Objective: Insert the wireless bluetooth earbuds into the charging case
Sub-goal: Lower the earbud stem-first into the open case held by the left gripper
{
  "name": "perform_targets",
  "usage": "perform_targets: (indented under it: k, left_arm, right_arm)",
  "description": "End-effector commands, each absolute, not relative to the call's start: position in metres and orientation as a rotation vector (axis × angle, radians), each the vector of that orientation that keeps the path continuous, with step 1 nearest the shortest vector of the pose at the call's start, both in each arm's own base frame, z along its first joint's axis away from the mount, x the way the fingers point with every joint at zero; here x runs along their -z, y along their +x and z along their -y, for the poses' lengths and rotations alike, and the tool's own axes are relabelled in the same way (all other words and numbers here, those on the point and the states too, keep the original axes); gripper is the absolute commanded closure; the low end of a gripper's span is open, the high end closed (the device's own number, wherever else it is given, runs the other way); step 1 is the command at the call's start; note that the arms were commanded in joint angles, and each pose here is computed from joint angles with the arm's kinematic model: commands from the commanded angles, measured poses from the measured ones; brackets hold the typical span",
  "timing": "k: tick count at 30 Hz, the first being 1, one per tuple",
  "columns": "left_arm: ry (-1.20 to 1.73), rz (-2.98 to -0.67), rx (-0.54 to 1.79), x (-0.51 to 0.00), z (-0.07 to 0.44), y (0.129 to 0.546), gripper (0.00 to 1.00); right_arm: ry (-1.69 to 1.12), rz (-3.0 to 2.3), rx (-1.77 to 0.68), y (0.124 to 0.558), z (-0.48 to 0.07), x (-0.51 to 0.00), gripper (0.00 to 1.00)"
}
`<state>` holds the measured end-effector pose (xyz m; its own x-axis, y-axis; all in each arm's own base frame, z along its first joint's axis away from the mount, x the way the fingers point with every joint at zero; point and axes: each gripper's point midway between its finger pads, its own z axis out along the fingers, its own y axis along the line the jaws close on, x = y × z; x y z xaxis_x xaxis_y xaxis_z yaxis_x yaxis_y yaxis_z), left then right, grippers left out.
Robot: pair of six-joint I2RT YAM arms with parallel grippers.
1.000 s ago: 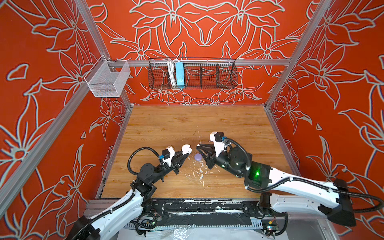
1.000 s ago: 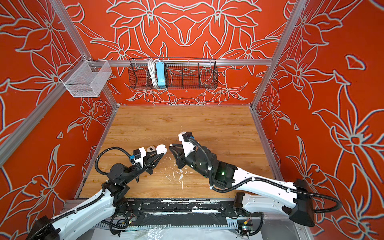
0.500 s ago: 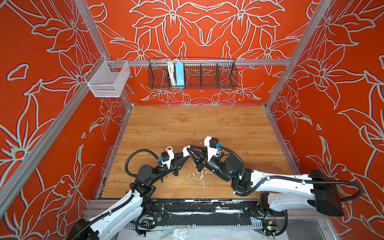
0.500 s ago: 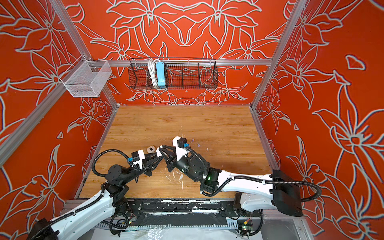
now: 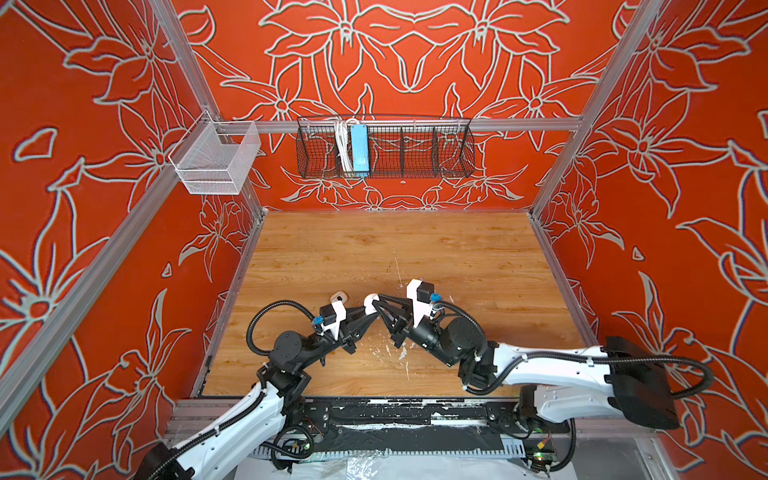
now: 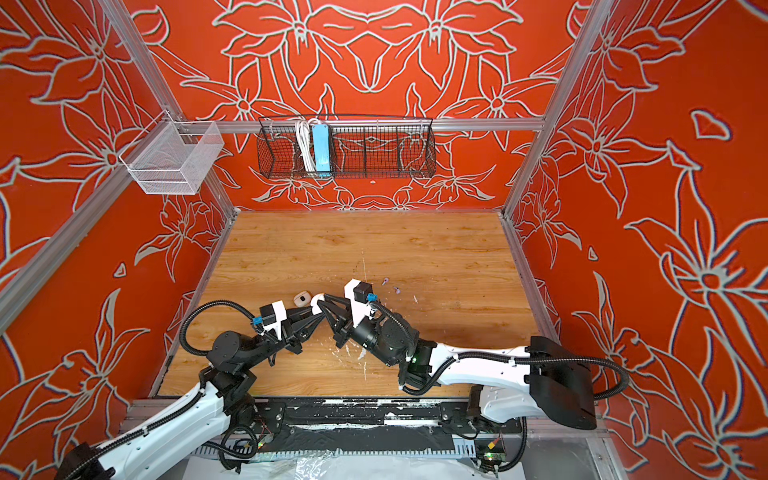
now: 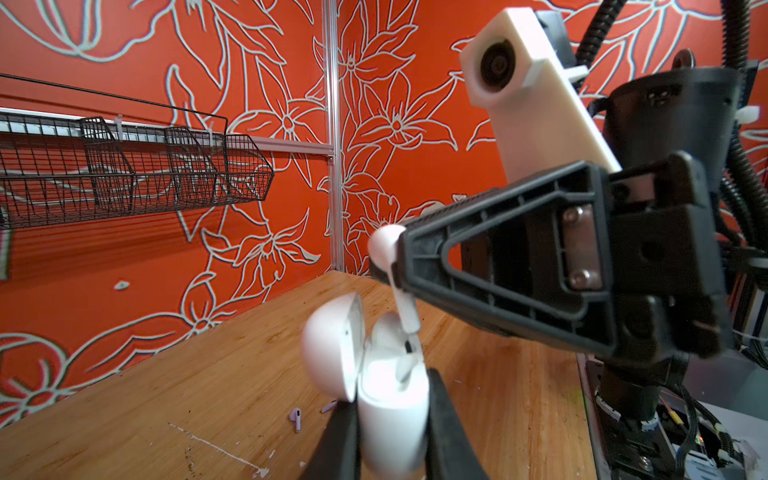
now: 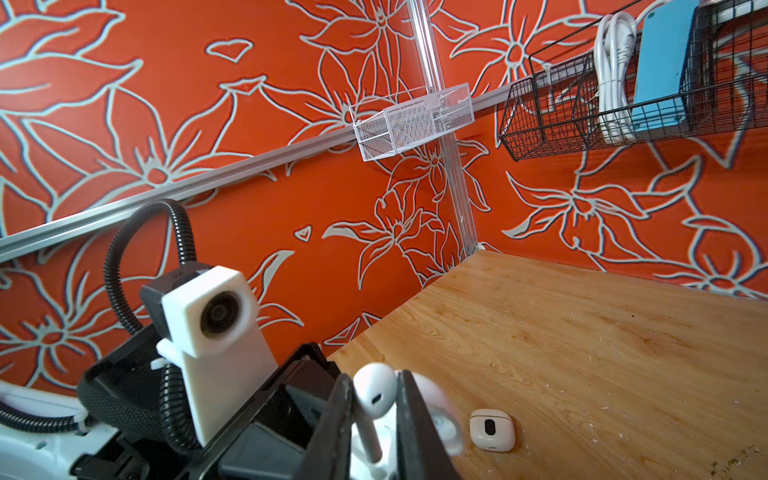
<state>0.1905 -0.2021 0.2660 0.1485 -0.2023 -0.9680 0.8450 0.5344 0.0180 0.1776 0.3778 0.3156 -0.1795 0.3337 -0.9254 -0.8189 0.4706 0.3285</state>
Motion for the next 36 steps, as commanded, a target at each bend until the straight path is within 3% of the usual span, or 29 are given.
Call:
perform_targets:
  k: [1, 36]
  left_arm:
    - [0.670, -1.145, 0.844, -0.279, 0.202, 0.187, 1.00]
    - [0.696, -1.086, 0.840, -0.283, 0.200, 0.176, 1.00]
  right_arm:
    - [-0.482, -1.353, -1.113, 0.172, -0.382, -0.319, 0.85]
    - [-0.471, -1.442, -1.050, 0.179, -0.377, -0.286, 0.83]
